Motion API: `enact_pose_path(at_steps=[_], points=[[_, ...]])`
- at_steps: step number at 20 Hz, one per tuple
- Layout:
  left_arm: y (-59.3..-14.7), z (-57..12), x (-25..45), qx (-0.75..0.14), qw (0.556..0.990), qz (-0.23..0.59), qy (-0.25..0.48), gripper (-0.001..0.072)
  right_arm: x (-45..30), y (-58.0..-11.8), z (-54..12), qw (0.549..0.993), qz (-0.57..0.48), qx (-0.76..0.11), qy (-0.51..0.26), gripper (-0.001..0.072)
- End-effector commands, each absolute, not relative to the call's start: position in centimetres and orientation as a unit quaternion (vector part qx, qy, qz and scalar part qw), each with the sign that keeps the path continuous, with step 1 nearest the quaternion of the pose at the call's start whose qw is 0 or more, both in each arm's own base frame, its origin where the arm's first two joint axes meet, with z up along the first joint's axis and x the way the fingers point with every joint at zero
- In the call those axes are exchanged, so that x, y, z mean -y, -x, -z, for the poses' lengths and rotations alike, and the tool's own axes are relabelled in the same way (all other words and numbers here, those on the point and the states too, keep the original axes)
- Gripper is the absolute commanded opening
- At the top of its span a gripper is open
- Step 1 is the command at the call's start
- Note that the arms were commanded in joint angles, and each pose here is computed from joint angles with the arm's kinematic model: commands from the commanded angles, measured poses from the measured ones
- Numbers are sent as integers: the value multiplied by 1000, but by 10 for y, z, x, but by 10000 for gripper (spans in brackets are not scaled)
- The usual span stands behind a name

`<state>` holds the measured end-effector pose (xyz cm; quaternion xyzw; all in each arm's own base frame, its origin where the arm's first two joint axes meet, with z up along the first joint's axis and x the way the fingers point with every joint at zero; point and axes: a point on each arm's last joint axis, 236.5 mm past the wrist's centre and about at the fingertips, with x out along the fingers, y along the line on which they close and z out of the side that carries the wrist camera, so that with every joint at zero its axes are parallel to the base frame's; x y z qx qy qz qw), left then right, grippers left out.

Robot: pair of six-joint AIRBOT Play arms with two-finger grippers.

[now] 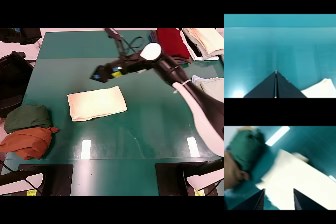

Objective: Fold the shirts.

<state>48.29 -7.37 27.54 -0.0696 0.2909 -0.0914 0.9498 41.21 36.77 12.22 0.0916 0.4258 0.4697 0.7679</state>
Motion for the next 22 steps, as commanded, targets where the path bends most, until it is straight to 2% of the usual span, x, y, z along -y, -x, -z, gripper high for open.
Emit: enact_pose_path(at_steps=[1,2,5,8,13,14,16,18,19,22], points=[[-481,-274,99,-289,949,119,50,20,-261,-431,-43,770,-346,-528,-94,465],[-480,-273,107,-291,947,126,47,20,-237,-431,-19,758,-319,-557,-117,602],[-479,-275,117,-288,946,138,50,20,-205,-429,40,717,-268,-616,-187,601],[-480,-277,118,-283,947,140,52,20,-231,-425,63,676,-279,-632,-256,595],[-480,-277,119,-284,947,141,53,20,-303,-417,78,649,-331,-641,-241,594],[-480,-277,120,-284,947,142,55,20,-320,-417,77,643,-345,-639,-244,553],[-479,-276,121,-287,945,144,56,20,-350,-416,72,636,-372,-630,-244,421],[-476,-275,128,-292,942,155,63,19,-367,-420,63,644,-393,-615,-229,65],[-474,-274,134,-293,941,160,56,19,-370,-424,54,652,-405,-602,-221,21],[-463,-272,167,-292,937,189,19,19,-352,-458,12,685,-408,-559,-229,21]])
